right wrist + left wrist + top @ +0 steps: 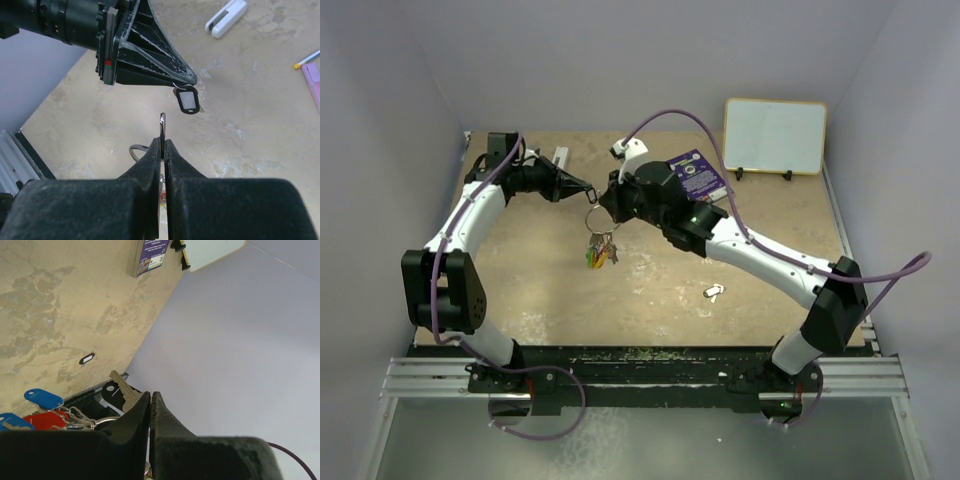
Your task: Put the keys on the keyring
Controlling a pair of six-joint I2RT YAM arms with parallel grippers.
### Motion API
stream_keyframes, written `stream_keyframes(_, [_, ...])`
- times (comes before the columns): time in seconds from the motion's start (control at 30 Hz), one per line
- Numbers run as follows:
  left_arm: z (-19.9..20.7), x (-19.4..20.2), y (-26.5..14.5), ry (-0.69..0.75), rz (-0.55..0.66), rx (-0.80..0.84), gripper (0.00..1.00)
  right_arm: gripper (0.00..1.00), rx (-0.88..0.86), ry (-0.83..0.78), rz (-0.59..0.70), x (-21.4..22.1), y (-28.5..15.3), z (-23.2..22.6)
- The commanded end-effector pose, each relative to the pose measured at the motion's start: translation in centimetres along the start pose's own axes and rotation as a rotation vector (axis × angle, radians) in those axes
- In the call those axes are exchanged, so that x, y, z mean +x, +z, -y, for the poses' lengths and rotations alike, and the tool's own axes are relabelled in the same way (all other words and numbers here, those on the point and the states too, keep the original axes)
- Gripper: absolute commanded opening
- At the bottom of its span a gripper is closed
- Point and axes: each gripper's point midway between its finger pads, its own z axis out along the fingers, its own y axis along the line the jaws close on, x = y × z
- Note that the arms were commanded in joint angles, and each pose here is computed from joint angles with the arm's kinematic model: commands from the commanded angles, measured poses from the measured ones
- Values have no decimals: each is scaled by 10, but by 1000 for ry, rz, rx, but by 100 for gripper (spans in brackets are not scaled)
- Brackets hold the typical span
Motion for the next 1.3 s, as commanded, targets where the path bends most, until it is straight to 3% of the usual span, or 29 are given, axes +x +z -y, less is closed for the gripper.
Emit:
stream_keyframes(0.0, [31, 14, -17, -4, 2, 52, 4, 0, 3, 14, 187, -58, -6, -11])
stream_keyframes(0.73, [37, 21, -29, -101, 57, 44, 4, 0, 27, 67, 305, -78, 16, -12])
stream_keyframes(1.27, [32, 19, -25, -113, 59, 44, 4, 0, -21, 96, 292, -75, 23, -28])
